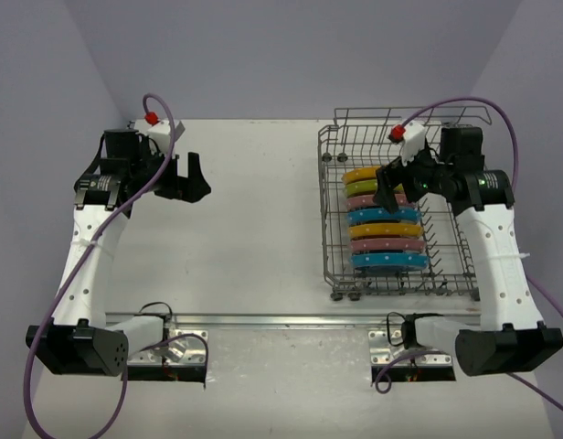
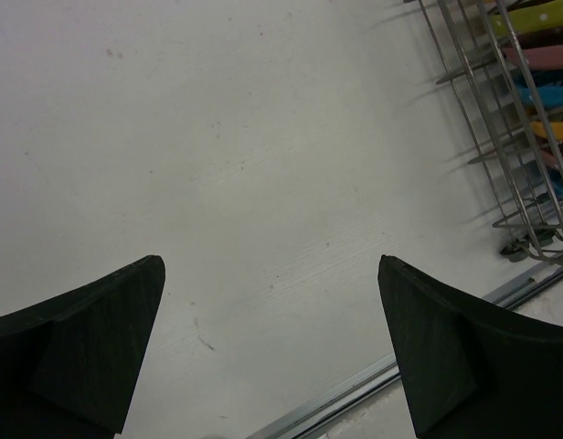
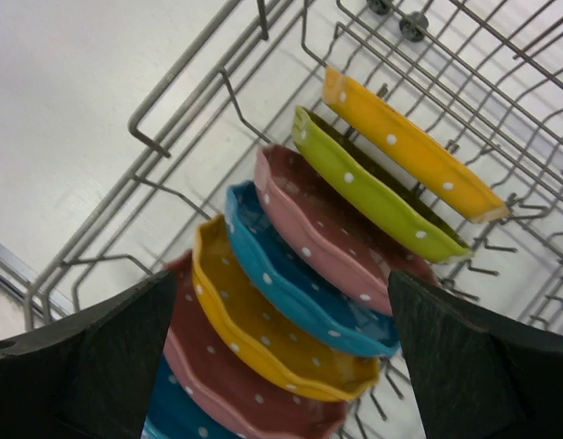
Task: Unload the plates from the dish rack
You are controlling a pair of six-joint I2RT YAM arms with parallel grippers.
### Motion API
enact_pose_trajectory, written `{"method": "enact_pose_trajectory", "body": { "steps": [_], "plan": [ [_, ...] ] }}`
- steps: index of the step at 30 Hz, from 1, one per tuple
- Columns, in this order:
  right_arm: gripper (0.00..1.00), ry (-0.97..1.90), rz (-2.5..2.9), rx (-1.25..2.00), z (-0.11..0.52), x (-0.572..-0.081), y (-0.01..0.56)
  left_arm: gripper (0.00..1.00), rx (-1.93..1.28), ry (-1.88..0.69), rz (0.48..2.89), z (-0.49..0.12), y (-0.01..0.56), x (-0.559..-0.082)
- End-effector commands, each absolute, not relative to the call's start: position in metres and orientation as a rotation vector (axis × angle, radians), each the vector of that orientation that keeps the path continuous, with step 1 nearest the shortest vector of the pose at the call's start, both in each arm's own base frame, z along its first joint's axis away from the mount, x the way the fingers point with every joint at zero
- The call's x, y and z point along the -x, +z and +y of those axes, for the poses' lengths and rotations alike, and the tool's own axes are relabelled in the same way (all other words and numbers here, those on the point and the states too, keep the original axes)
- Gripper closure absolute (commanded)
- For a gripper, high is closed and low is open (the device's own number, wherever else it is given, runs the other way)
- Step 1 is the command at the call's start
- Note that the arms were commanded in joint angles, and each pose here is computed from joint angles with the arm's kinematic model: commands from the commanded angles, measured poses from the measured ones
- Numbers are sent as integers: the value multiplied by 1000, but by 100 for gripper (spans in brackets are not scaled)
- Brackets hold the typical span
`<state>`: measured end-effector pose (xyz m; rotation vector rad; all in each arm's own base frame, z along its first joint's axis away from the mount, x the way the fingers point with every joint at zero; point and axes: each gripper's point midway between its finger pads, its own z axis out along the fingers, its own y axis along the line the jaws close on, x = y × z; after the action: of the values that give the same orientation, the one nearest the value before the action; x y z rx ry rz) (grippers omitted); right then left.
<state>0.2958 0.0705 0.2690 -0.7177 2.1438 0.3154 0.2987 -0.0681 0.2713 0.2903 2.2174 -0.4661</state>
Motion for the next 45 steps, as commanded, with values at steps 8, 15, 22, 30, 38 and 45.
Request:
{"method": "enact_pose_trajectory", "body": {
  "steps": [8,15,22,30,38,45],
  "plan": [
    [36,9,1876,1172,55,-370,317,0,-395,-589,2145,-89,277,-287],
    [55,197,1810,1520,72,-382,286,0,-414,-637,2135,-96,276,-280],
    [60,222,1809,1666,67,-403,260,0,-414,-650,2130,-97,277,-278],
    [60,179,1828,1785,52,-414,230,0,-408,-655,2138,-97,272,-276],
    [59,168,1840,1818,45,-430,210,0,-387,-649,2147,-95,268,-277],
    [57,194,1858,1856,43,-437,187,0,-372,-647,2150,-92,265,-277]
  ]
}}
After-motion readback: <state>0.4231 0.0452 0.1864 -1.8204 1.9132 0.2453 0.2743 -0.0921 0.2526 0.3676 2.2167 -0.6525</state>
